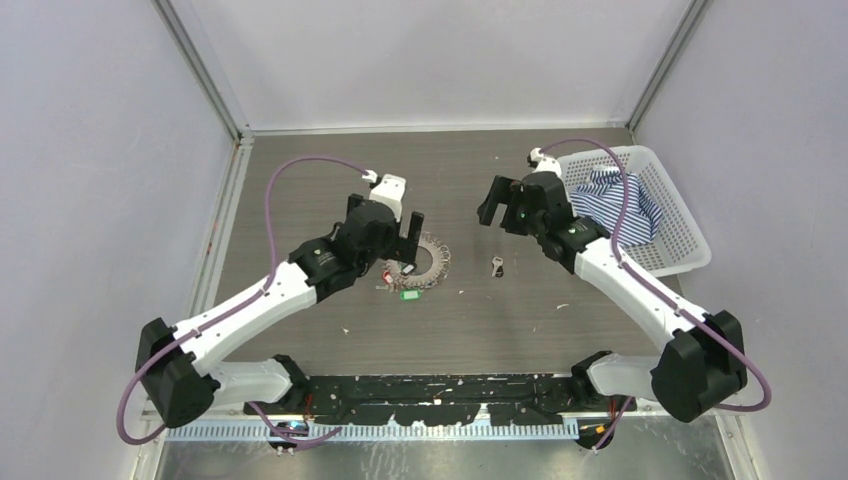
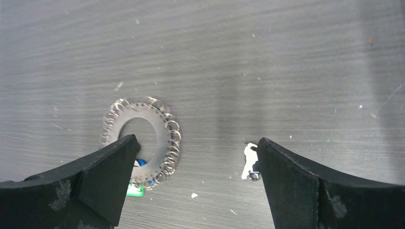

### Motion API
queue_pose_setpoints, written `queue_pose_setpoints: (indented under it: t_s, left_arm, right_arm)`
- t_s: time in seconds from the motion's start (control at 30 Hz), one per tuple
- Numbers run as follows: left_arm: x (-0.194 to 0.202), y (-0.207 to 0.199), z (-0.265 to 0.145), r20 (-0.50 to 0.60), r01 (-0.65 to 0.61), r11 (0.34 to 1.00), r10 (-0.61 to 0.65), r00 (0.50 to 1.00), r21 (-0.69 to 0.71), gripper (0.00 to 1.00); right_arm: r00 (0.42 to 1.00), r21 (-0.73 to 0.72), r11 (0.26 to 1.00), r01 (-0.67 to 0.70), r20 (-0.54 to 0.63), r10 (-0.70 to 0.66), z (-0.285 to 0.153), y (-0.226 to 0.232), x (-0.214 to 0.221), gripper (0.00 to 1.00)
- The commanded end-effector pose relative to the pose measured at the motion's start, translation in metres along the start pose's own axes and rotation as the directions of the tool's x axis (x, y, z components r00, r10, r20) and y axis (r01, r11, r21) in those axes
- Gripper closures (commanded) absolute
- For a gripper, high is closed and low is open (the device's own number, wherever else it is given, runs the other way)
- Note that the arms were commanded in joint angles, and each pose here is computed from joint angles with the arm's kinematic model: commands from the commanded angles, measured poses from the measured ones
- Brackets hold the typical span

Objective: Remove the keys from the keyring

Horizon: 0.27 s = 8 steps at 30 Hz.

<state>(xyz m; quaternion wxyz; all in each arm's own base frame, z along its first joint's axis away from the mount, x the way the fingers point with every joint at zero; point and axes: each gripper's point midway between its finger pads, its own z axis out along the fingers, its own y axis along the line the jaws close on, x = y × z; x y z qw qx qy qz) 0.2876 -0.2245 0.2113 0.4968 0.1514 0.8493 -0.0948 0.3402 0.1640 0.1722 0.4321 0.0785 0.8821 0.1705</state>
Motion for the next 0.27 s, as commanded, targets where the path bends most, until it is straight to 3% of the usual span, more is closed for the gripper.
queue_pose_setpoints:
  t_s: [0.0, 0.23]
  left_arm:
    - [-0.016, 0.011, -0.02, 0.04, 0.034, 0.999, -0.032, 0.999, -0.031, 0.0]
    - [-0.022, 0.016, -0.029, 0.068, 0.019, 0.999, -0.017, 0.998, -0.032, 0.0]
  right_arm:
    - [0.993, -0.08, 0.997, 0.002, 0.114, 0.007, -0.017, 0.026, -0.044, 0.0]
    - [0.99, -0.124, 0.992, 0.0, 0.142, 0.018, -0.023, 0.039, -0.057, 0.0]
